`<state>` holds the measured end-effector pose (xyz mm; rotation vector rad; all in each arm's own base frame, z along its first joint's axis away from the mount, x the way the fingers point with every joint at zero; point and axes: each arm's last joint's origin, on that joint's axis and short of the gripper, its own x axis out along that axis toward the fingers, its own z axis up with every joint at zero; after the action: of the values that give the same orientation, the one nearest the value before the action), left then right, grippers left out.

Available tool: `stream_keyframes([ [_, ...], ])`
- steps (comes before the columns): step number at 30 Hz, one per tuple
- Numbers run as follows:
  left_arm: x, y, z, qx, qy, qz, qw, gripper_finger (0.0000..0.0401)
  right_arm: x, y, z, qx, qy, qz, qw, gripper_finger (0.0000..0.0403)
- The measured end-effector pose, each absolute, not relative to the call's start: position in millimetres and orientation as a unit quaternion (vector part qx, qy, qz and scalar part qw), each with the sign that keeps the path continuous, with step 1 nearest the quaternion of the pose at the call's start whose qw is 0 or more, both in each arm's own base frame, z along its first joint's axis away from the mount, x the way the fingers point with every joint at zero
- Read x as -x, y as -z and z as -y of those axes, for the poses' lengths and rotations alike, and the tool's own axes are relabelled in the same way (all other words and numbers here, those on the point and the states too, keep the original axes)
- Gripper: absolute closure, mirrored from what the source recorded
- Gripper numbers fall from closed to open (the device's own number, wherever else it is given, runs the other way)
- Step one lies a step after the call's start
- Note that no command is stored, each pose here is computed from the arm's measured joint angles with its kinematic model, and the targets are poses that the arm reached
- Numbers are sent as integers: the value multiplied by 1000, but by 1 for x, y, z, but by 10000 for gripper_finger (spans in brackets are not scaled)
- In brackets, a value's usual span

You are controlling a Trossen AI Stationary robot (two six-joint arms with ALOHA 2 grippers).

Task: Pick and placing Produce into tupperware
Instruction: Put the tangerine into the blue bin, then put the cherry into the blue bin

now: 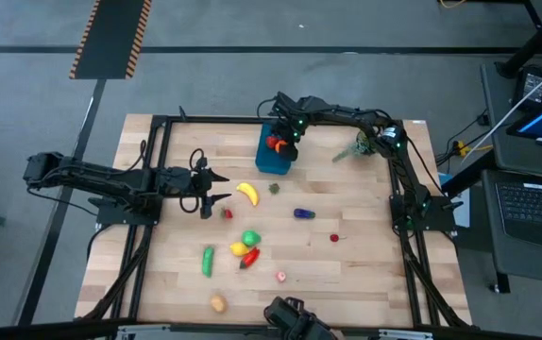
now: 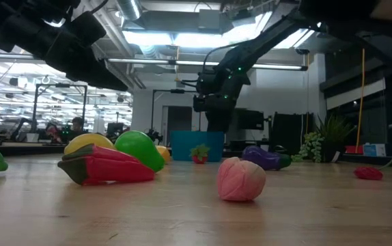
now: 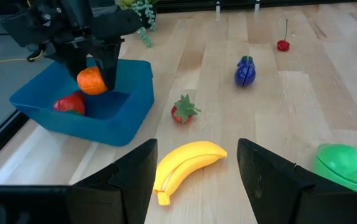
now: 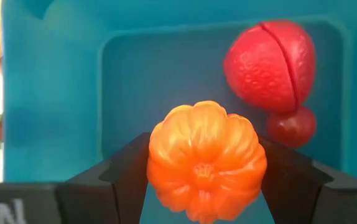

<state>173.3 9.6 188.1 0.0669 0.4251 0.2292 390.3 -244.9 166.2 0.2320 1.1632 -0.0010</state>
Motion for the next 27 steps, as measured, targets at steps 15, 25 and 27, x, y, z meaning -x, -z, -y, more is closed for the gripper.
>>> stream_keyframes([
  [15,-173,-188,-10,-25,-115,-209,971,187,-390,-166,246,-107,1,-545,831,122],
  [25,-173,-188,-10,-25,-115,-210,971,187,-391,-169,246,-109,1,-545,832,131],
  [27,-173,-188,-10,-25,-115,-209,971,187,-392,-174,247,-107,3,-541,834,138],
])
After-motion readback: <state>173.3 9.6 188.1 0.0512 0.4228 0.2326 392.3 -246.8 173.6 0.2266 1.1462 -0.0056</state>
